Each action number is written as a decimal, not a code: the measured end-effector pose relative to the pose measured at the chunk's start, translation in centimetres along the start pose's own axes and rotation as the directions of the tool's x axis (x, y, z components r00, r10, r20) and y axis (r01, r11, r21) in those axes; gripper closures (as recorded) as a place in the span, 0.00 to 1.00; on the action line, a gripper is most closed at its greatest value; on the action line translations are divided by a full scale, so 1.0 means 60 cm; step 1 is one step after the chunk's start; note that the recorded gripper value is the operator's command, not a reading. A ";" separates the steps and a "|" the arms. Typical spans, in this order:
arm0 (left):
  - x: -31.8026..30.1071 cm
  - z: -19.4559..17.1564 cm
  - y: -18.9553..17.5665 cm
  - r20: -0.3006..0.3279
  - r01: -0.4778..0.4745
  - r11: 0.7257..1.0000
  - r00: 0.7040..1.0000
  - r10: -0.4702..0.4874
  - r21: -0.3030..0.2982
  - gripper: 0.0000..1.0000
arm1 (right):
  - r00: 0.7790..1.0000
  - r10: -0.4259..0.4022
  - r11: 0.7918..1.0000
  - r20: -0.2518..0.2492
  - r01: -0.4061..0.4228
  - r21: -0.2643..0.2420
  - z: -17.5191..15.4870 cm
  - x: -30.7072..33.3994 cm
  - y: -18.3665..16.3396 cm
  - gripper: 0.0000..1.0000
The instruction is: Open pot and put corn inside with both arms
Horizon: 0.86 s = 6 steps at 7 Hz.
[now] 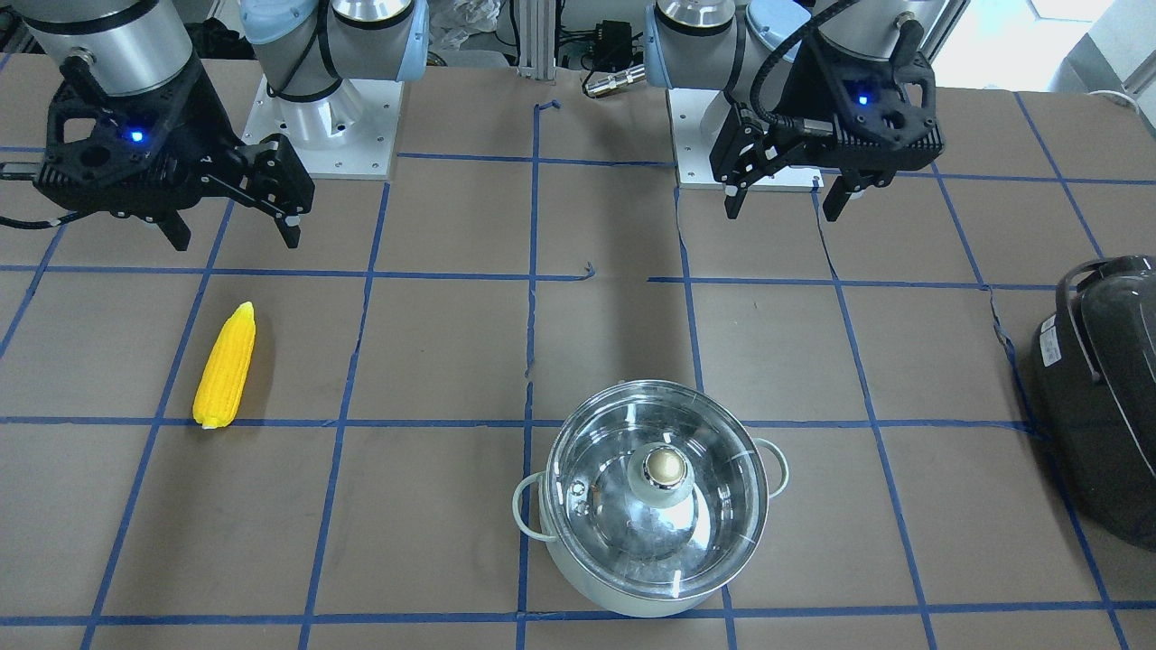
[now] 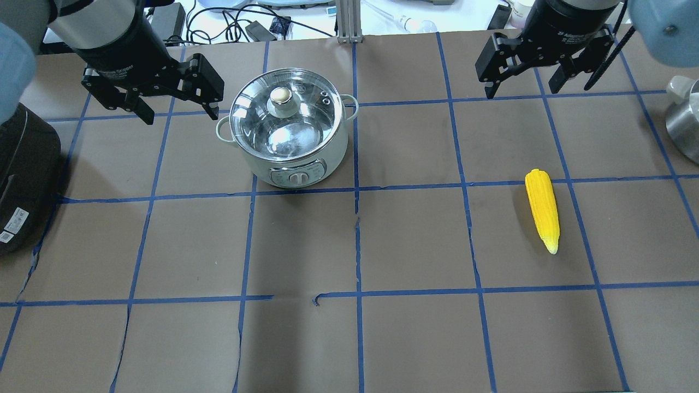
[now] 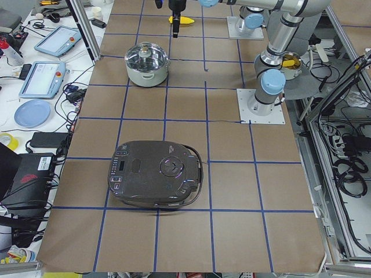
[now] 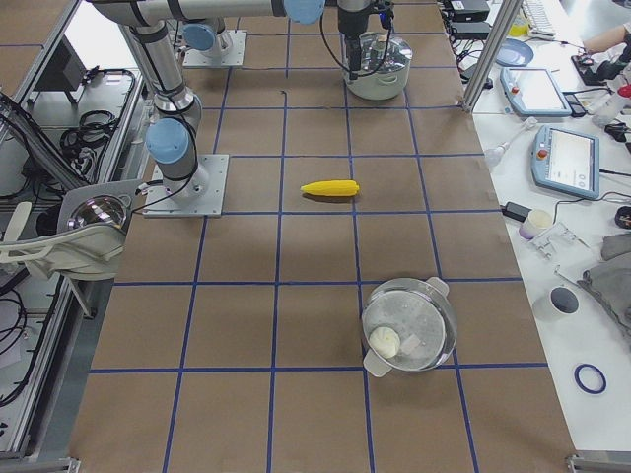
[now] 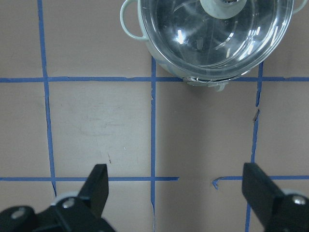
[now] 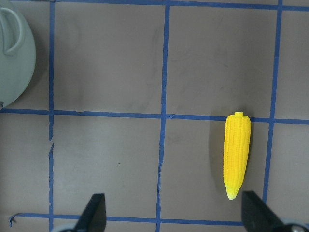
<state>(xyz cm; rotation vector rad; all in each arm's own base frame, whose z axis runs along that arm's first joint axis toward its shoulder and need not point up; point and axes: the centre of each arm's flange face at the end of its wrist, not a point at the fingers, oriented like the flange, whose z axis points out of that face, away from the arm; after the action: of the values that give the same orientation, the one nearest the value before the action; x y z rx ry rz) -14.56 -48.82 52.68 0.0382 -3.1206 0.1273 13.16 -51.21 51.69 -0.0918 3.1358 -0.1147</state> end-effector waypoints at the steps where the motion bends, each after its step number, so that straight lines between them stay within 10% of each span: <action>1: 0.001 0.012 -0.020 0.003 0.003 1.000 1.000 -0.003 -0.005 0.00 | 1.000 -0.007 1.000 0.000 0.007 -0.001 0.000 -0.007 0.002 0.00; 6: 0.042 0.116 -0.175 -0.005 0.062 0.998 0.998 -0.062 -0.019 0.00 | 1.000 -0.028 0.999 -0.012 0.027 -0.041 0.085 0.066 -0.047 0.00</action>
<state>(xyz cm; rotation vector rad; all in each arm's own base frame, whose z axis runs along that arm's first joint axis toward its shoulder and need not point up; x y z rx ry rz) -16.95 -59.92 46.66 0.1333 -3.1111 0.0972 9.41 -54.61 46.78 -0.1351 3.1503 -0.0515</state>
